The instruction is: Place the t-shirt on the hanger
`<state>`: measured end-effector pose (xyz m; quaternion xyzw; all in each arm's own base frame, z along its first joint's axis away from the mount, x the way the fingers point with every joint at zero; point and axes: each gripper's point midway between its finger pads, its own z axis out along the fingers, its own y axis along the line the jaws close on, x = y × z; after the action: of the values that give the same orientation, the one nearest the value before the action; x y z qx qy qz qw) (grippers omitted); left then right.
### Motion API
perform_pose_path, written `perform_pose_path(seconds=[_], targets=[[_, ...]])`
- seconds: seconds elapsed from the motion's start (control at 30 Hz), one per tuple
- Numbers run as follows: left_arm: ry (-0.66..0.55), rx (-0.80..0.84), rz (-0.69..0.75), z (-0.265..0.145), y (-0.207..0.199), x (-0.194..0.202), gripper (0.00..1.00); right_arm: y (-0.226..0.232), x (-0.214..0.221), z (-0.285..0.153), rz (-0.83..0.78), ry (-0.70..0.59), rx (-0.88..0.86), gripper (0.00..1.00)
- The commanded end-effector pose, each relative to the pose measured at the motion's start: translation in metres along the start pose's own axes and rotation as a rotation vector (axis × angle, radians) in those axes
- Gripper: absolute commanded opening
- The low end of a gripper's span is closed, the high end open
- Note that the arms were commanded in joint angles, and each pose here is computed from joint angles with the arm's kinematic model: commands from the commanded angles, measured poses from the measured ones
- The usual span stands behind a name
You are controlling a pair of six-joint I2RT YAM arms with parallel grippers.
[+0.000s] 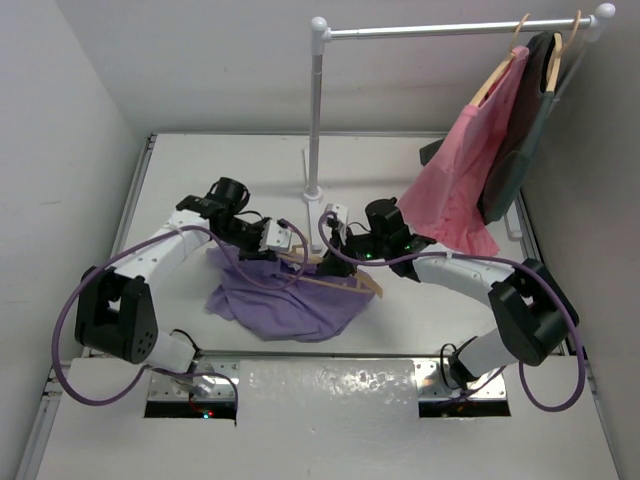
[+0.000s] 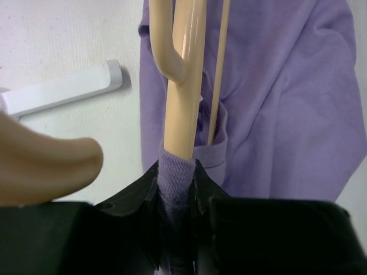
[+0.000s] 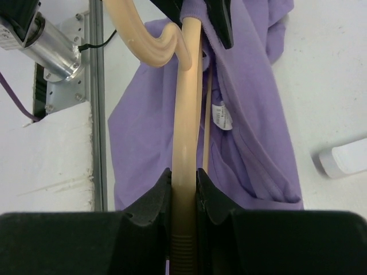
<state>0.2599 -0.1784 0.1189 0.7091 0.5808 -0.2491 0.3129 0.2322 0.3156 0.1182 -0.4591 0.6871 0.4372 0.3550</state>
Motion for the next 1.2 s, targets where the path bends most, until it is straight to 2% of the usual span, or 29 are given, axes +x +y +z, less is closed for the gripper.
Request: perform_pose_path(seconds=[0.0,0.03,0.07,0.1,0.17,0.23,0.3,0.33,0.37,0.4,0.43,0.5,0.53,0.6,0.63,0.67,0.73,0.77,0.8,0.9,0.93,0.97,1.0,1.07,1.1,1.17], targets=[[-0.033,0.008,-0.03,-0.005,-0.014,-0.021,0.0,-0.019,-0.067,0.0,-0.165,-0.151,0.088,0.0],[-0.018,-0.017,-0.08,-0.008,-0.012,-0.02,0.0,-0.021,-0.07,-0.001,-0.152,-0.149,0.099,0.06],[-0.013,-0.05,-0.078,-0.011,-0.004,-0.023,0.0,-0.022,-0.062,0.0,-0.122,-0.116,0.1,0.18],[0.001,-0.074,-0.088,-0.014,0.0,-0.021,0.0,-0.023,-0.06,0.0,-0.112,-0.097,0.1,0.47],[0.047,-0.166,-0.114,-0.024,0.012,-0.017,0.0,-0.027,-0.061,0.0,-0.079,-0.059,0.121,0.58],[0.079,-0.245,-0.087,-0.04,0.016,-0.014,0.0,-0.033,-0.075,-0.003,-0.052,-0.064,0.156,0.85],[0.085,-0.291,-0.022,-0.048,0.009,-0.013,0.0,-0.036,-0.087,-0.01,0.001,-0.077,0.192,0.93],[0.089,-0.34,-0.047,-0.051,0.011,-0.01,0.0,-0.04,-0.1,-0.017,0.076,-0.114,0.217,0.99],[0.07,-0.41,-0.048,-0.051,0.021,-0.01,0.0,-0.045,-0.108,-0.022,0.109,-0.144,0.25,0.99],[0.058,-0.469,-0.058,-0.058,0.026,-0.014,0.0,-0.057,-0.119,-0.034,0.142,-0.186,0.355,0.99],[0.056,-0.53,-0.141,-0.063,0.031,-0.012,0.0,-0.063,-0.122,-0.042,0.197,-0.212,0.421,0.99],[0.032,-0.611,-0.195,-0.072,0.042,-0.016,0.0,-0.08,-0.128,-0.07,0.271,-0.286,0.621,0.99],[0.026,-0.643,-0.264,-0.074,0.043,-0.013,0.0,-0.084,-0.115,-0.075,0.302,-0.276,0.675,0.96],[0.015,-0.665,-0.311,-0.075,0.042,-0.012,0.0,-0.084,-0.106,-0.085,0.32,-0.276,0.755,0.89],[0.005,-0.684,-0.37,-0.075,0.042,-0.01,0.0,-0.085,-0.107,-0.096,0.321,-0.296,0.837,0.85],[-0.005,-0.702,-0.398,-0.075,0.043,-0.009,0.0,-0.085,-0.098,-0.1,0.347,-0.277,0.873,0.73],[-0.019,-0.728,-0.491,-0.075,0.044,-0.006,0.0,-0.081,-0.086,-0.102,0.406,-0.282,0.926,0.56],[-0.027,-0.735,-0.547,-0.074,0.044,-0.004,0.0,-0.074,-0.072,-0.092,0.427,-0.267,0.919,0.42],[-0.031,-0.738,-0.568,-0.073,0.044,-0.004,0.0,-0.07,-0.067,-0.086,0.431,-0.27,0.907,0.39],[-0.049,-0.737,-0.595,-0.071,0.04,-0.004,0.0,-0.065,-0.053,-0.046,0.514,-0.254,0.797,0.38],[-0.054,-0.739,-0.596,-0.07,0.039,-0.003,0.0,-0.064,-0.047,-0.034,0.534,-0.222,0.766,0.38],[-0.058,-0.74,-0.597,-0.07,0.038,-0.003,0.0,-0.065,-0.026,-0.012,0.563,-0.134,0.718,0.38],[-0.059,-0.739,-0.603,-0.069,0.037,-0.002,0.0,-0.065,-0.033,-0.001,0.559,-0.121,0.694,0.43],[-0.063,-0.739,-0.599,-0.069,0.037,-0.003,0.0,-0.072,-0.005,0.016,0.597,-0.013,0.695,0.49],[-0.064,-0.741,-0.6,-0.069,0.037,-0.003,0.0,-0.075,-0.007,0.02,0.587,-0.008,0.697,0.53],[-0.067,-0.746,-0.598,-0.07,0.037,-0.003,0.0,-0.083,0.007,0.026,0.589,0.031,0.716,0.56]])
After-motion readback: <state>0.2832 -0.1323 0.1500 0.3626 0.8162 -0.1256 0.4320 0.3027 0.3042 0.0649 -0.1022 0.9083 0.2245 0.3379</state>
